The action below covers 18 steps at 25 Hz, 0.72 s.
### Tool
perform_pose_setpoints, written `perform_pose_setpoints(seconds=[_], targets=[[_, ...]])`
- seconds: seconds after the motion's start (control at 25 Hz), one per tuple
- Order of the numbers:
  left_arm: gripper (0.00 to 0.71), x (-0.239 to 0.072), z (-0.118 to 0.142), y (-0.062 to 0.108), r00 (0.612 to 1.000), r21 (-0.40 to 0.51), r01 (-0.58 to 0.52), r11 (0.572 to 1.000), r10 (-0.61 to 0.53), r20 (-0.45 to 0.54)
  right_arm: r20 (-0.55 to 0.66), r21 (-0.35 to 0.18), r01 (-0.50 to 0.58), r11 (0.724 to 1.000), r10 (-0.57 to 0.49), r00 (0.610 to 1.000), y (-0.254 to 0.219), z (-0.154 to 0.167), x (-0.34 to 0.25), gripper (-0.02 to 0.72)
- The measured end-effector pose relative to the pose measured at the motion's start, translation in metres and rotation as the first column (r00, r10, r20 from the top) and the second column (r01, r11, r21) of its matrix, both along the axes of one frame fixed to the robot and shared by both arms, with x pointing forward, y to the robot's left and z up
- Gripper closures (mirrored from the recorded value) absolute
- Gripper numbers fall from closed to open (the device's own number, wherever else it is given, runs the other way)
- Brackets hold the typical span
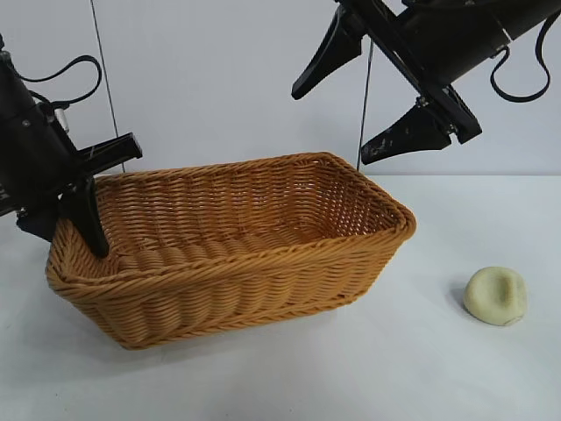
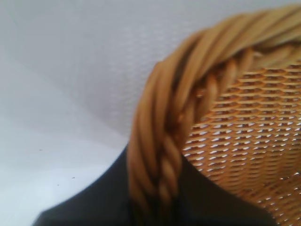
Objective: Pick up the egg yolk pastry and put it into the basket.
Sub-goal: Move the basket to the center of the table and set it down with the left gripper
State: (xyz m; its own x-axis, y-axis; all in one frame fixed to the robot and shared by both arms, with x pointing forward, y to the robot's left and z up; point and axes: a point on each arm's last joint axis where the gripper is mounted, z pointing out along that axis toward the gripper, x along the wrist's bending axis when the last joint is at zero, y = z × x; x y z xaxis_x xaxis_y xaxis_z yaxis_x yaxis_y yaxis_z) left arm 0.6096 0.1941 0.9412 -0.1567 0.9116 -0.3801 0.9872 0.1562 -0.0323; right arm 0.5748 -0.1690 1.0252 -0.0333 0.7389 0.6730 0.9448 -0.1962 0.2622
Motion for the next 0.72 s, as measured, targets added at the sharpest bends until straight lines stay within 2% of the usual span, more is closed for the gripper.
perform_pose_setpoints(seconds=[0.16, 0.4, 0.72], targets=[[0.614, 0.011, 0.000, -0.002, 0.999, 0.005, 0.030, 1.000, -0.031, 0.029, 0.000, 0.000, 0.000, 1.000, 0.000, 1.000, 0.000, 0.000, 0.000, 0.059], [0.614, 0.013, -0.016, 0.000, 0.996, 0.033, 0.085, 0.996, -0.085, 0.011, 0.000, -0.002, -0.001, 1.000, 0.001, 1.000, 0.000, 0.000, 0.000, 0.059], [0.615, 0.017, -0.031, 0.000, 0.996, 0.044, 0.089, 0.995, -0.089, 0.011, 0.001, -0.003, -0.001, 1.000, 0.001, 1.000, 0.000, 0.000, 0.000, 0.059]])
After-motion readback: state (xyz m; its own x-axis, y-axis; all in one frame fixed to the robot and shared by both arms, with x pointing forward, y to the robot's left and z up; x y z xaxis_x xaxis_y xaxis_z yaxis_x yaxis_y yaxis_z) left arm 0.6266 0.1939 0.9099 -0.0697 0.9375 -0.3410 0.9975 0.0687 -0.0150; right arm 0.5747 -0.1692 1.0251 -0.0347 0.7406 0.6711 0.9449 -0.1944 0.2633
